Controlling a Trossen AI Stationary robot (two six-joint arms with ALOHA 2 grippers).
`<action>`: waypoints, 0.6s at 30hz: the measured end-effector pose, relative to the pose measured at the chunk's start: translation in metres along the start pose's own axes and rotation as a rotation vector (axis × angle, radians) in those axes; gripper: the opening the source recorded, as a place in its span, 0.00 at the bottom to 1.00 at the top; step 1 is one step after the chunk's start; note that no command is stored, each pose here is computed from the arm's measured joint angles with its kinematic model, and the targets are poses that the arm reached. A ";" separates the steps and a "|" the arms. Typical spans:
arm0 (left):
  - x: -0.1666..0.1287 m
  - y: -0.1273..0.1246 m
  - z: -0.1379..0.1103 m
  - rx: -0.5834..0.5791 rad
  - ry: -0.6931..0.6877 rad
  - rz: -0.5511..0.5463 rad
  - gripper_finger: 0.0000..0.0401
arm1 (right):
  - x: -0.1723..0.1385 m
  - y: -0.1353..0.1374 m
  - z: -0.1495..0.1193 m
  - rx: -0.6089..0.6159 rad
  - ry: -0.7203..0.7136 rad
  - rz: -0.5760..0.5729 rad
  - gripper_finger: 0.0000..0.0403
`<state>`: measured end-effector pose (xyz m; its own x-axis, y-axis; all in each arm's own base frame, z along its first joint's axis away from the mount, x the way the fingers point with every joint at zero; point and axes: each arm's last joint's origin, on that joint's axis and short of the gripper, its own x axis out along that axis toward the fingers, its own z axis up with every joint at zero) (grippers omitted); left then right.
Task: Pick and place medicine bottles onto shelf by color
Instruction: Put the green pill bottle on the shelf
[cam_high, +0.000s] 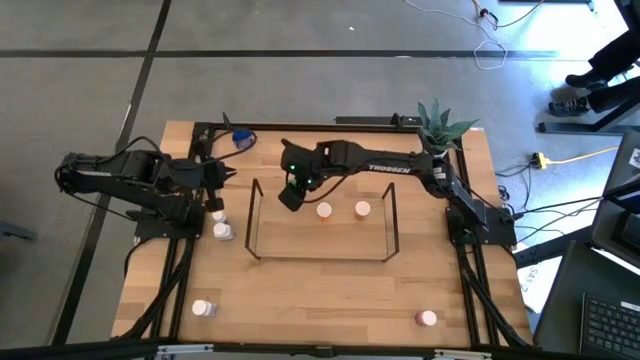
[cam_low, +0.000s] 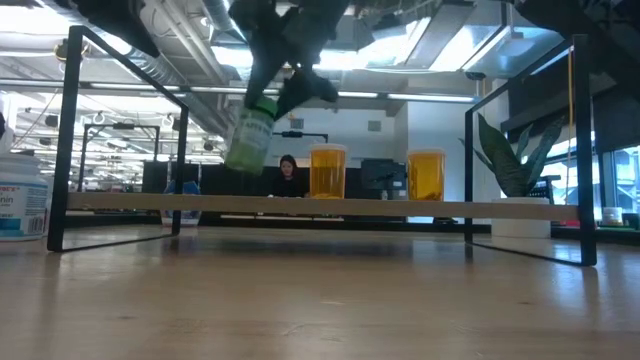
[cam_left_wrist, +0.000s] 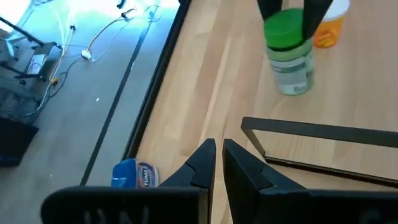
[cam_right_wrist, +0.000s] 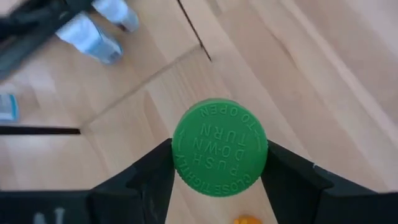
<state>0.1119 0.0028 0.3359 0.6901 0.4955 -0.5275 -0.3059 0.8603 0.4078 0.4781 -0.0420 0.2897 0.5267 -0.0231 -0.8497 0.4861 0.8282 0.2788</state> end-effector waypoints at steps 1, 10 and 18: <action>0.000 -0.001 0.000 0.008 -0.001 -0.018 0.06 | 0.003 0.000 -0.002 -0.001 0.006 -0.001 0.53; -0.001 -0.008 0.001 0.008 -0.015 -0.260 0.06 | 0.022 0.005 -0.017 -0.018 0.054 0.011 0.53; -0.001 -0.007 0.001 -0.019 -0.012 -0.260 0.06 | 0.023 0.010 -0.020 -0.057 0.026 -0.026 0.53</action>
<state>0.1140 -0.0041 0.3338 0.7547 0.2558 -0.6042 -0.1290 0.9608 0.2455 0.4813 -0.0235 0.2636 0.4958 -0.0308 -0.8679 0.4583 0.8582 0.2314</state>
